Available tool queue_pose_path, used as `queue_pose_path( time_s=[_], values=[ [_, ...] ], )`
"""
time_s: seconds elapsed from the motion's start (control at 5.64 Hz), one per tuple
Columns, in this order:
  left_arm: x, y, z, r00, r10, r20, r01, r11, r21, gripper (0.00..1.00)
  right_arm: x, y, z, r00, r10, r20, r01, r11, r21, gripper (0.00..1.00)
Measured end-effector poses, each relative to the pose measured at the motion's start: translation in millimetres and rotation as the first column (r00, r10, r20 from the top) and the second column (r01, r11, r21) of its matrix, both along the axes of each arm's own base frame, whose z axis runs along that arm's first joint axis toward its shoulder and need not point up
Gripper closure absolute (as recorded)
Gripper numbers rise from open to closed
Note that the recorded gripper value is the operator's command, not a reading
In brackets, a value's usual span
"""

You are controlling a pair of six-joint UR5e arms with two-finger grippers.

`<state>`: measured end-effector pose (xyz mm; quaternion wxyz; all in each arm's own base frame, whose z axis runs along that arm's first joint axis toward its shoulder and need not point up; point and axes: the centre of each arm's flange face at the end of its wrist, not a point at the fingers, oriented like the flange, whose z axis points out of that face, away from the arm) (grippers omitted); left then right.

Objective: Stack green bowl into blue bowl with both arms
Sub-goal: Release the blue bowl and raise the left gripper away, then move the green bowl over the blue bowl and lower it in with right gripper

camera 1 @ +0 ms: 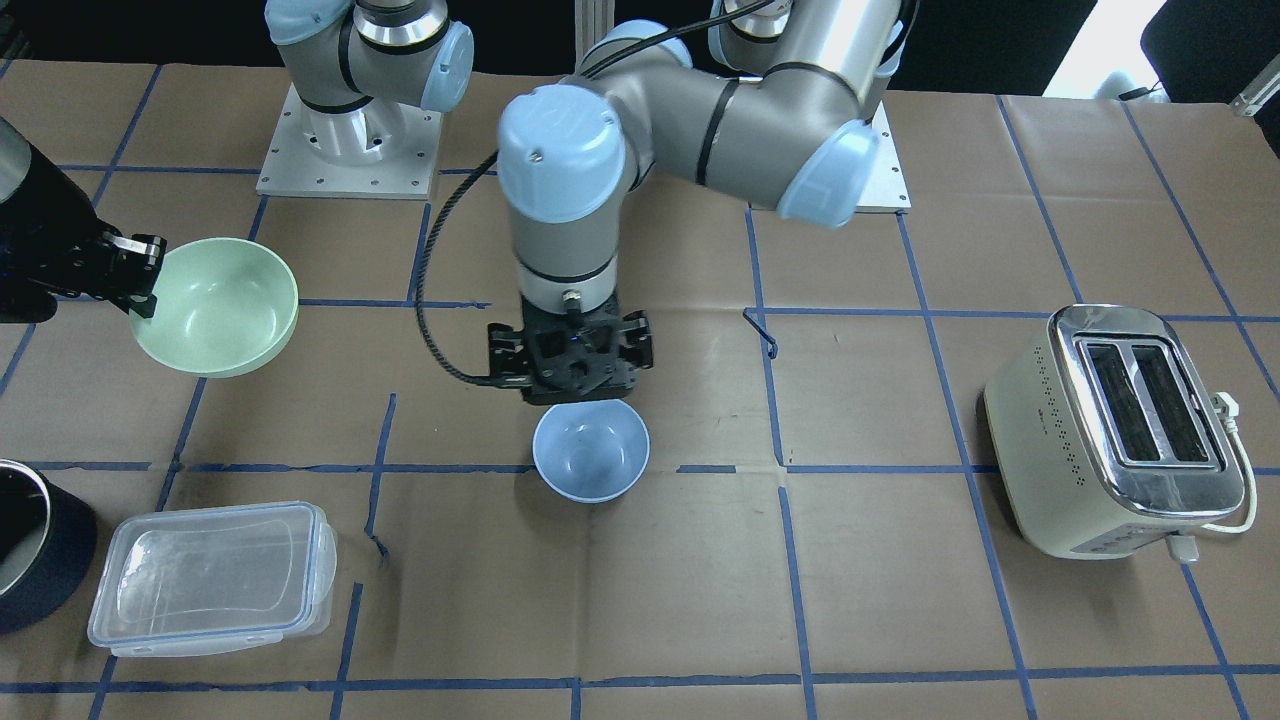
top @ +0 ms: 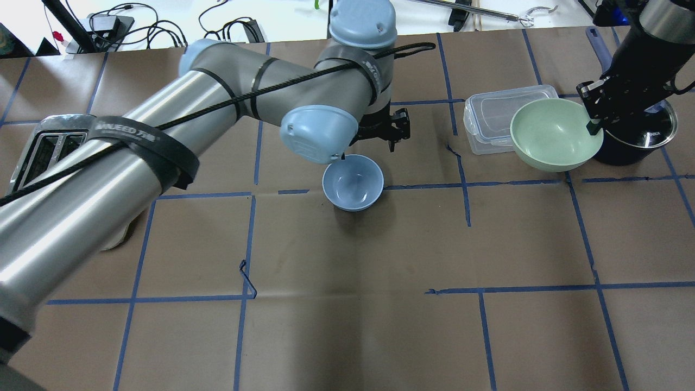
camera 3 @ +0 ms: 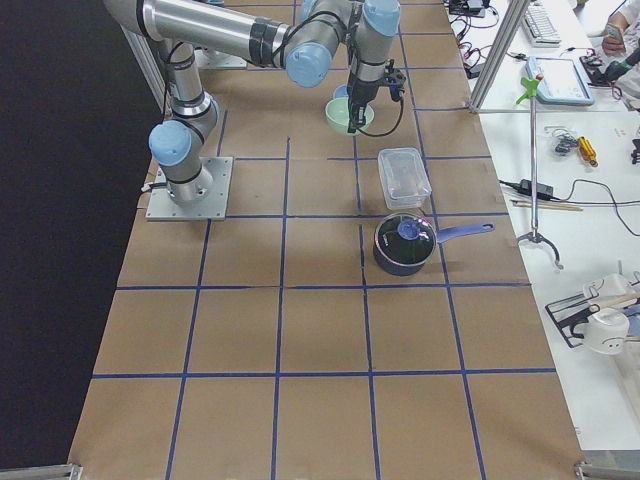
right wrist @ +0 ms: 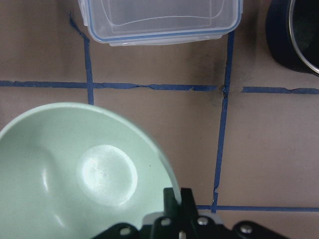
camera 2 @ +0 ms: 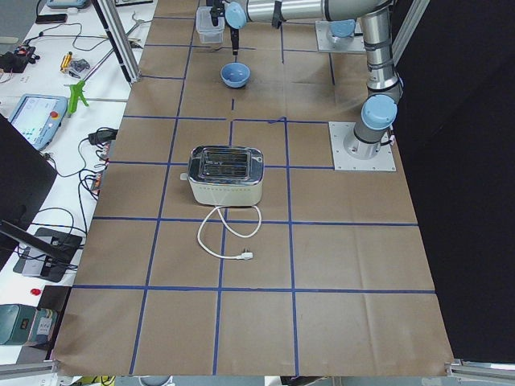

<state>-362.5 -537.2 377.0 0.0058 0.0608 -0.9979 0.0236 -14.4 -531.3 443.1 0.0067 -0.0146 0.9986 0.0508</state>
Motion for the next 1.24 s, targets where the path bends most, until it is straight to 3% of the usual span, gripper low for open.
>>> queue_pose_path(
  time_s=[0.35,0.71,0.89,1.24],
  values=[
    [123.1,11.6,92.5,0.998,-0.056,0.010,0.056,0.998,0.038,0.06,24.9,-7.9,-14.1,0.997,-0.060,0.052,0.060,0.998,0.006,0.97],
    [215.1,33.7,126.4,0.999,-0.052,-0.001,0.052,0.995,0.089,0.02,119.8,-22.3,-36.1,0.994,-0.093,0.051,0.094,0.995,-0.024,0.97],
    [226.4,49.6,124.7,0.996,-0.083,-0.011,0.084,0.991,0.102,0.02,178.4,-24.5,-49.3,0.993,-0.100,0.057,0.103,0.993,-0.052,0.97],
    [228.9,65.2,116.6,0.994,-0.112,-0.008,0.112,0.989,0.100,0.02,275.1,-13.2,-68.3,0.983,-0.127,0.134,0.138,0.988,-0.073,0.97]
  ],
)
